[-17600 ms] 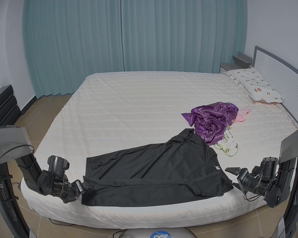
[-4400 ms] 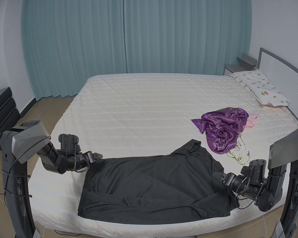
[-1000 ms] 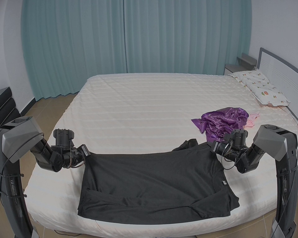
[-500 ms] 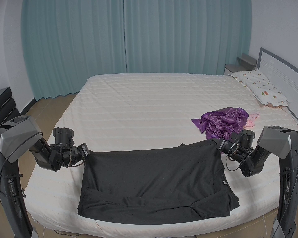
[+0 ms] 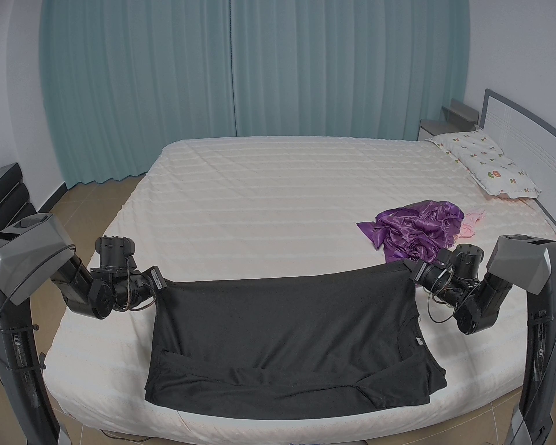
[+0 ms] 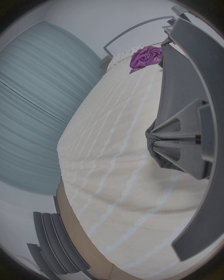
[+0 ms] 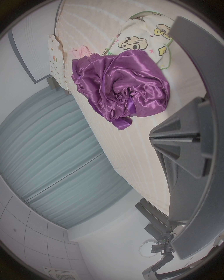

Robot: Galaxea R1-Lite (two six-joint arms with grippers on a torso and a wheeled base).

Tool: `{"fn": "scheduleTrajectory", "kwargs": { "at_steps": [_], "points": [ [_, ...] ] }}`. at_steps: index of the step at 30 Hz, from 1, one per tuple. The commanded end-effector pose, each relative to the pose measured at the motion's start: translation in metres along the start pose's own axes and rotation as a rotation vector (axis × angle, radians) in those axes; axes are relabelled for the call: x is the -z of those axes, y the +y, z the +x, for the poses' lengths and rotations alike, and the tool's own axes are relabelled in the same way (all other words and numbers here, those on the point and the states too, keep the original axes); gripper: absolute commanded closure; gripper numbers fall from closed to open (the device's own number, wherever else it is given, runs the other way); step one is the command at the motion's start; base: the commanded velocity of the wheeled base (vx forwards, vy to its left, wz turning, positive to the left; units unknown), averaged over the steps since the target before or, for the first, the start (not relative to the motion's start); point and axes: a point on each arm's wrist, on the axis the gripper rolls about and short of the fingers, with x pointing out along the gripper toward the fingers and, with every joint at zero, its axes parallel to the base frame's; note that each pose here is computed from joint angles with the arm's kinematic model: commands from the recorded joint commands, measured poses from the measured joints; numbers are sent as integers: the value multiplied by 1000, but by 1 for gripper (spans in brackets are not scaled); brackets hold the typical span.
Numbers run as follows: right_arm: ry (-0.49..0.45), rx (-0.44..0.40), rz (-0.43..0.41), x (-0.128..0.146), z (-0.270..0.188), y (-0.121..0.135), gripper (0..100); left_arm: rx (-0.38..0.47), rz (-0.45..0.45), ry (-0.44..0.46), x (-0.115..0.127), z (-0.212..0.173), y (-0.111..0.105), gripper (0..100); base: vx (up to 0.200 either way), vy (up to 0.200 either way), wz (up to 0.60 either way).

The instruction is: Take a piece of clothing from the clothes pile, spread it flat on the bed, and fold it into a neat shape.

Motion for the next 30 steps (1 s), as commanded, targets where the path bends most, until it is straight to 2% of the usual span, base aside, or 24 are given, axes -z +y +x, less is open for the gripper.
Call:
{"fn": "scheduleTrajectory", "kwargs": {
  "at_steps": [1, 7, 9, 20, 29, 30],
  "points": [
    [7, -10, 2, -4, -10, 5, 100, -3, 4, 3, 0, -3, 0, 100, 0, 0, 0],
    [20, -10, 5, -6, -20, 9, 100, -14, 38, -4, -2, -13, 5, 100, 0, 0, 0],
    [59, -22, 3, 1, -27, 9, 100, -19, 41, -2, -1, -16, 7, 100, 0, 0, 0],
    [131, -8, 18, 15, -51, 8, 100, -39, 109, 45, 14, -37, 12, 100, 0, 0, 0],
    [223, -1, -5, 40, -79, 3, 100, -77, 150, 144, 41, -48, 25, 100, 0, 0, 0],
    [259, 3, -5, 47, -86, 0, 100, -85, 151, 177, 50, -52, 29, 100, 0, 0, 0]
  ]
}}
